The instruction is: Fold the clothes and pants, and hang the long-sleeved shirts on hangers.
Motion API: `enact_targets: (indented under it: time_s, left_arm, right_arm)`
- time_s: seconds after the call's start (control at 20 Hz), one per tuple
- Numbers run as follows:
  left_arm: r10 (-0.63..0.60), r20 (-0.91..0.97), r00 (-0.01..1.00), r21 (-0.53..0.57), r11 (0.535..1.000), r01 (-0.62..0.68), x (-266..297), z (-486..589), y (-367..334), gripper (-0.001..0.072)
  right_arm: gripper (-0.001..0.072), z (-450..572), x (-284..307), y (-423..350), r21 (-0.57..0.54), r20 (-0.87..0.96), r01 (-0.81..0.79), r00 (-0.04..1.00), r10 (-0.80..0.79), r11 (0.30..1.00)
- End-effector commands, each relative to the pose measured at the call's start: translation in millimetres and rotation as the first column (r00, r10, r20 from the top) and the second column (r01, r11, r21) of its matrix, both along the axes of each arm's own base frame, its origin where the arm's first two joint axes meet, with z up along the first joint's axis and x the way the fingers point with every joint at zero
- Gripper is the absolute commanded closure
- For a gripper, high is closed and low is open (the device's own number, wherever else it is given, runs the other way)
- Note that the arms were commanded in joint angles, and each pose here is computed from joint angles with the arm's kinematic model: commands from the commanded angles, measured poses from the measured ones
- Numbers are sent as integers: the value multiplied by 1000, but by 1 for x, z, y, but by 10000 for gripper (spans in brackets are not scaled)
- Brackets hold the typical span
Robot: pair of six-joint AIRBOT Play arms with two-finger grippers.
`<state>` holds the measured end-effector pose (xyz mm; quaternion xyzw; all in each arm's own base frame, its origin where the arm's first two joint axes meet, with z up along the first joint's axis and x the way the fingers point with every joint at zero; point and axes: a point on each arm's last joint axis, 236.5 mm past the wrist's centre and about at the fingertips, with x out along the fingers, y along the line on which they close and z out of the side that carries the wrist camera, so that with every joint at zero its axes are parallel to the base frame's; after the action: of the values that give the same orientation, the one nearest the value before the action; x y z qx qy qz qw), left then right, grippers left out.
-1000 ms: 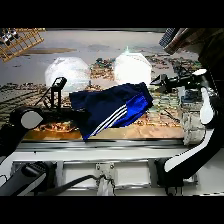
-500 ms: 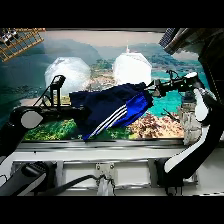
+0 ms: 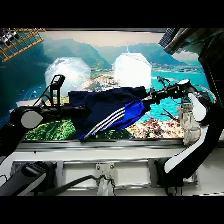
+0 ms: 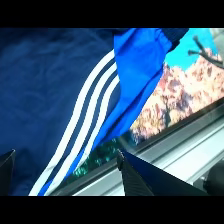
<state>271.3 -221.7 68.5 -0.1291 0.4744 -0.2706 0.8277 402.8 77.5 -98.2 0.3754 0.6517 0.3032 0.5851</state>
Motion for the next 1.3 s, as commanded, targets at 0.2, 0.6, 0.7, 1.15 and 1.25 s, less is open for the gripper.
enact_targets:
  time_s: [0.2, 0.6, 0.7, 1.15, 1.25]
  left_arm:
    - [66, 32, 997, -59, 996, -64, 27, -1, -9, 151]
    - [90, -157, 984, -294, 946, -133, 55, -38, -75, 473]
    - [60, -192, 980, -303, 946, -117, 58, -52, -97, 574]
    - [-157, -359, 920, -234, 969, 74, 18, -121, -183, 638]
    - [-172, -393, 903, -201, 975, 98, -1, -132, -190, 638]
  right_arm:
    - [666, 51, 14, 3, -20, 101, 70, 993, -68, 997]
    - [666, 76, -7, -1, -178, 97, 113, 991, -97, 978]
    - [666, 72, -24, -2, -272, 50, 122, 992, -113, 954]
    - [666, 128, -83, -4, -416, 113, 213, 977, -182, 884]
    - [666, 146, -91, -4, -418, 142, 240, 970, -198, 876]
